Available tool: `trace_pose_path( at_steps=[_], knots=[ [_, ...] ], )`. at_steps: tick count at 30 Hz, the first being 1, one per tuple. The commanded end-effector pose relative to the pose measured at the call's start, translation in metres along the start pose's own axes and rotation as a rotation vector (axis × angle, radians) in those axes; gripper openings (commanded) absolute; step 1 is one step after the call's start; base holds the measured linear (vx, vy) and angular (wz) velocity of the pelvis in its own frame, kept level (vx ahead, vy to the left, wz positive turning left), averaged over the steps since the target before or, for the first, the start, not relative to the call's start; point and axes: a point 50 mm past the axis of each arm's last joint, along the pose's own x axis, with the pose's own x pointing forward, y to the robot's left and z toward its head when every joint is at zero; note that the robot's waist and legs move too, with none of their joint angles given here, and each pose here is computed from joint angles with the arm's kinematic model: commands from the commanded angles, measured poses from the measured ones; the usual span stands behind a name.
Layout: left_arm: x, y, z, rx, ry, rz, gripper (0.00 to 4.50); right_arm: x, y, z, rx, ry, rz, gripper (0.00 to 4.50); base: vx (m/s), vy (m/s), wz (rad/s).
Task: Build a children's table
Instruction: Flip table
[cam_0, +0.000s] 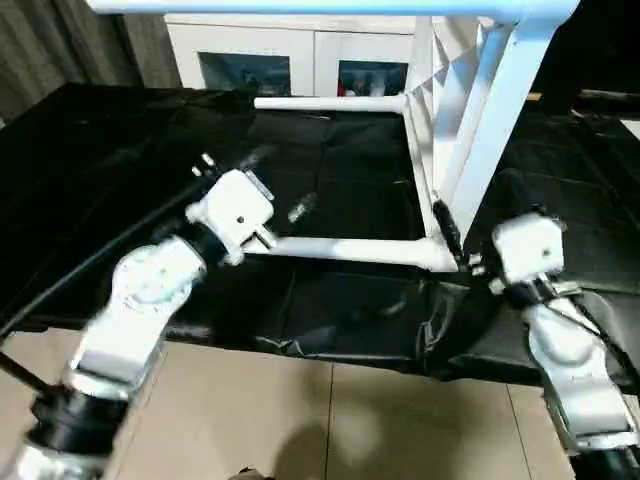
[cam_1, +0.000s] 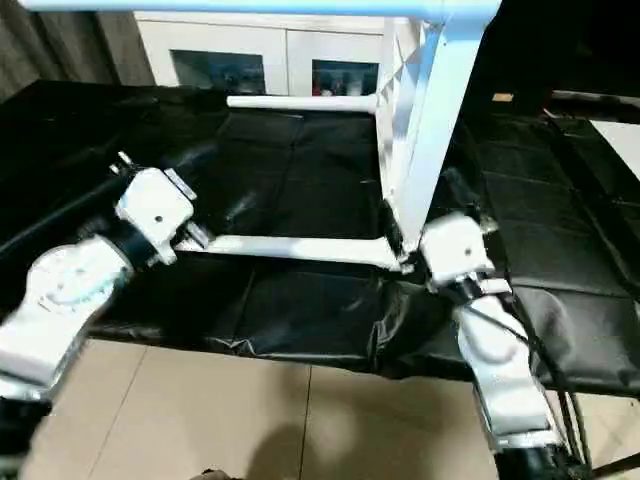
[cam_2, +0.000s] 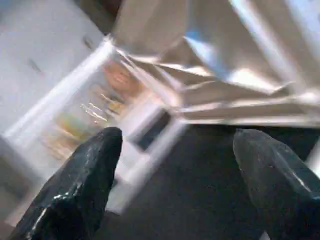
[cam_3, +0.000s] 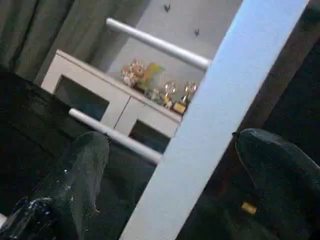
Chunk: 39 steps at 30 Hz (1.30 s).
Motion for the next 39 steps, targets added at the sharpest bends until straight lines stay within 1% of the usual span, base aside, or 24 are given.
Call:
trace_pose_path(
  at_steps=[1, 3, 5, 6, 11, 13, 14, 15, 17, 19, 21, 23, 26, 28, 30, 31, 32, 33, 34, 35, 36, 37, 39],
  knots=[
    [0.005, 0.020, 0.010, 0.133, -0.053, 0.075, 4.01, 0.002, 0.008, 0.008, -0.015, -0.054, 0.054, 4.45, 0.000, 0.000, 0.00],
    [0.011, 0.033, 0.015, 0.221, -0.071, 0.106, 4.01, 0.005, 0.016, 0.009, 0.003, -0.063, 0.095, 4.45, 0.000, 0.000, 0.00],
    [0.019, 0.048, 0.020, 0.366, -0.087, 0.137, 4.01, 0.012, 0.026, 0.009, 0.037, -0.062, 0.122, 4.45, 0.000, 0.000, 0.00],
    [0.020, 0.051, 0.021, 0.382, -0.092, 0.147, 4.01, 0.014, 0.028, 0.009, 0.046, -0.064, 0.124, 4.45, 0.000, 0.000, 0.00],
    [0.030, 0.073, 0.024, 0.465, -0.113, 0.243, 4.01, 0.026, 0.047, 0.019, 0.077, -0.114, 0.209, 4.45, 0.000, 0.000, 0.00],
    [0.032, 0.077, 0.022, 0.462, -0.104, 0.254, 4.01, 0.027, 0.049, 0.021, 0.078, -0.124, 0.220, 4.45, 0.000, 0.000, 0.00],
    [0.033, 0.080, 0.021, 0.473, -0.089, 0.268, 4.01, 0.028, 0.051, 0.023, 0.078, -0.132, 0.227, 4.45, 0.000, 0.000, 0.00],
    [0.036, 0.088, 0.019, 0.490, -0.079, 0.306, 4.01, 0.031, 0.054, 0.025, 0.077, -0.143, 0.235, 4.45, 0.000, 0.000, 0.00],
    [0.039, 0.099, 0.017, 0.527, -0.064, 0.348, 4.01, 0.033, 0.055, 0.027, 0.082, -0.149, 0.237, 4.45, 0.000, 0.000, 0.00],
    [0.042, 0.106, 0.015, 0.546, -0.040, 0.367, 4.01, 0.035, 0.056, 0.028, 0.085, -0.151, 0.238, 4.45, 0.000, 0.000, 0.00],
    [0.047, 0.113, 0.008, 0.580, 0.012, 0.378, 4.01, 0.038, 0.059, 0.031, 0.103, -0.160, 0.260, 4.45, 0.000, 0.000, 0.00],
    [0.050, 0.115, 0.004, 0.586, 0.033, 0.373, 4.01, 0.039, 0.062, 0.034, 0.114, -0.172, 0.280, 4.45, 0.000, 0.000, 0.00],
    [0.053, 0.116, -0.004, 0.600, 0.079, 0.355, 4.01, 0.041, 0.064, 0.043, 0.141, -0.213, 0.299, 4.45, 0.000, 0.000, 0.00],
    [0.055, 0.117, -0.008, 0.603, 0.082, 0.359, 4.01, 0.042, 0.064, 0.048, 0.154, -0.239, 0.298, 4.45, 0.000, 0.000, 0.00],
    [0.057, 0.118, -0.009, 0.593, 0.081, 0.361, 4.01, 0.042, 0.064, 0.051, 0.158, -0.251, 0.300, 4.45, 0.000, 0.000, 0.00],
    [0.058, 0.118, -0.010, 0.573, 0.081, 0.354, 3.83, 0.041, 0.064, 0.051, 0.159, -0.252, 0.299, 4.49, 0.000, 0.000, 0.00],
    [0.058, 0.118, -0.011, 0.566, 0.085, 0.353, 3.83, 0.041, 0.064, 0.051, 0.159, -0.252, 0.300, 4.49, 0.000, 0.000, 0.00],
    [0.058, 0.118, -0.012, 0.561, 0.089, 0.354, 3.73, 0.041, 0.065, 0.051, 0.160, -0.252, 0.300, 4.50, 0.000, 0.000, 0.00],
    [0.059, 0.118, -0.013, 0.526, 0.091, 0.349, 3.73, 0.041, 0.065, 0.052, 0.160, -0.253, 0.300, 4.50, 0.000, 0.000, 0.00],
    [0.058, 0.118, -0.013, 0.509, 0.086, 0.354, 3.56, 0.040, 0.065, 0.052, 0.161, -0.253, 0.301, 4.50, 0.000, 0.000, 0.00],
    [0.058, 0.118, -0.012, 0.506, 0.082, 0.358, 3.45, 0.040, 0.065, 0.052, 0.162, -0.253, 0.301, 4.50, 0.000, 0.000, 0.00],
    [0.058, 0.118, -0.012, 0.507, 0.079, 0.362, 3.45, 0.040, 0.065, 0.052, 0.162, -0.252, 0.302, 4.50, 0.000, 0.000, 0.00],
    [0.058, 0.118, -0.013, 0.483, 0.078, 0.362, 3.23, 0.039, 0.066, 0.051, 0.160, -0.250, 0.305, 4.50, 0.000, 0.000, 0.00]
  ],
)
